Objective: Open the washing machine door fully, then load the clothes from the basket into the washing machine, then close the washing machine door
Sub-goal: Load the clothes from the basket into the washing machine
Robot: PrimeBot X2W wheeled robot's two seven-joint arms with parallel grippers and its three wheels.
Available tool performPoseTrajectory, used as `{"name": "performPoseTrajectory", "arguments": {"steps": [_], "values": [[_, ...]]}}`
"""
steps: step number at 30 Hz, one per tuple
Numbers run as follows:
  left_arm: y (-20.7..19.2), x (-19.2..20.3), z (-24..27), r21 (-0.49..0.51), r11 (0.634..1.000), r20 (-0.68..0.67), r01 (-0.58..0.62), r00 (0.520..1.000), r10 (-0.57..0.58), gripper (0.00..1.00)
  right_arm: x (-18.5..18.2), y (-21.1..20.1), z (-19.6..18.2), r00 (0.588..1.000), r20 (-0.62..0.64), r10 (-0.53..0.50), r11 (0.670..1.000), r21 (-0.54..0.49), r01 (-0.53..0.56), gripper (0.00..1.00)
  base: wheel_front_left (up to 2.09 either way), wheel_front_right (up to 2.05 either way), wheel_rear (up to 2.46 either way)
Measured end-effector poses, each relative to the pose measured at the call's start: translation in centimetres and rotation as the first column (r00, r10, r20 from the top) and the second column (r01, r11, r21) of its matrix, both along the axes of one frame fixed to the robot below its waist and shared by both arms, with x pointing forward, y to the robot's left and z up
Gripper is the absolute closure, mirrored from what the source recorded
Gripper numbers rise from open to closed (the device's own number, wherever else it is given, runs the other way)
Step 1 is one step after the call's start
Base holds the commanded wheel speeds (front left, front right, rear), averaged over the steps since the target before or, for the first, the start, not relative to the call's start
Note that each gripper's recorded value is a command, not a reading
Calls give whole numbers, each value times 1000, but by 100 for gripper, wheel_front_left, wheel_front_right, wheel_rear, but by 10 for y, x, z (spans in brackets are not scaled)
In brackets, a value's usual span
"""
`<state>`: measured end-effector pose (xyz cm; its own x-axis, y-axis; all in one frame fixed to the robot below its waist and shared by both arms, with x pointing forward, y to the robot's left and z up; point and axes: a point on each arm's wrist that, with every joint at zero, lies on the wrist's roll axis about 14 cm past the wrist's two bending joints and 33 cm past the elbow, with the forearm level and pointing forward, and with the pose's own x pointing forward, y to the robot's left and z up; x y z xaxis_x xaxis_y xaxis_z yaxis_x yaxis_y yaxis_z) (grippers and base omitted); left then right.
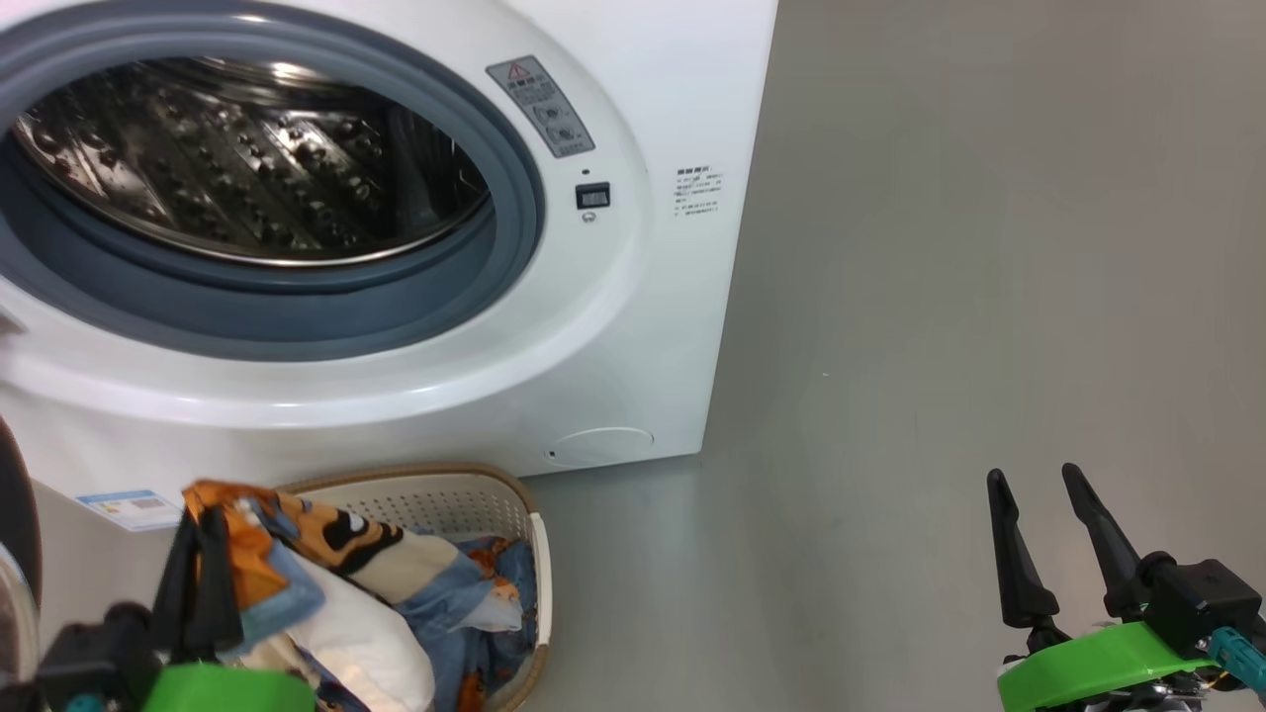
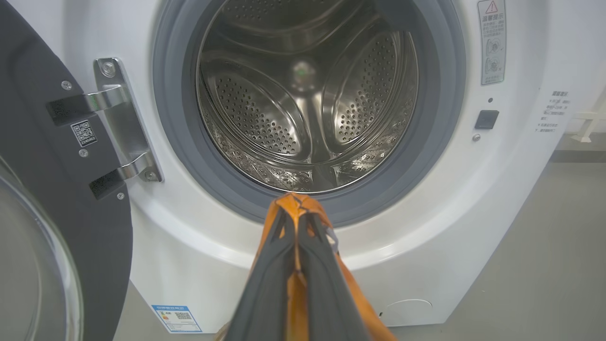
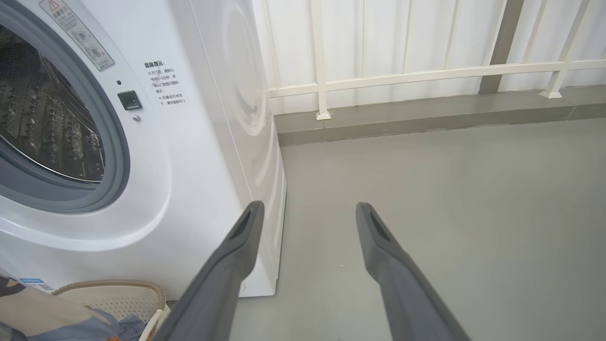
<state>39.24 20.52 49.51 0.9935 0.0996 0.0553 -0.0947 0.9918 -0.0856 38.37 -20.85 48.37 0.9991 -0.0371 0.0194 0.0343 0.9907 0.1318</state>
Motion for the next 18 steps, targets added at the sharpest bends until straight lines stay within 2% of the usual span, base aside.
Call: {"name": "performPoseTrajectory", "arguments": {"steps": [10,18], "values": [[3,51,9,-5,1000,46,11,999,-11,100,11,-2,-13,999,-33,-5,1000,-3,5,0,0,0,0],[-2,105,15,34,997,79,76,994,-79,100,17,-11,-22,998,-58,-32,999,-5,32,0,0,0,0]]}}
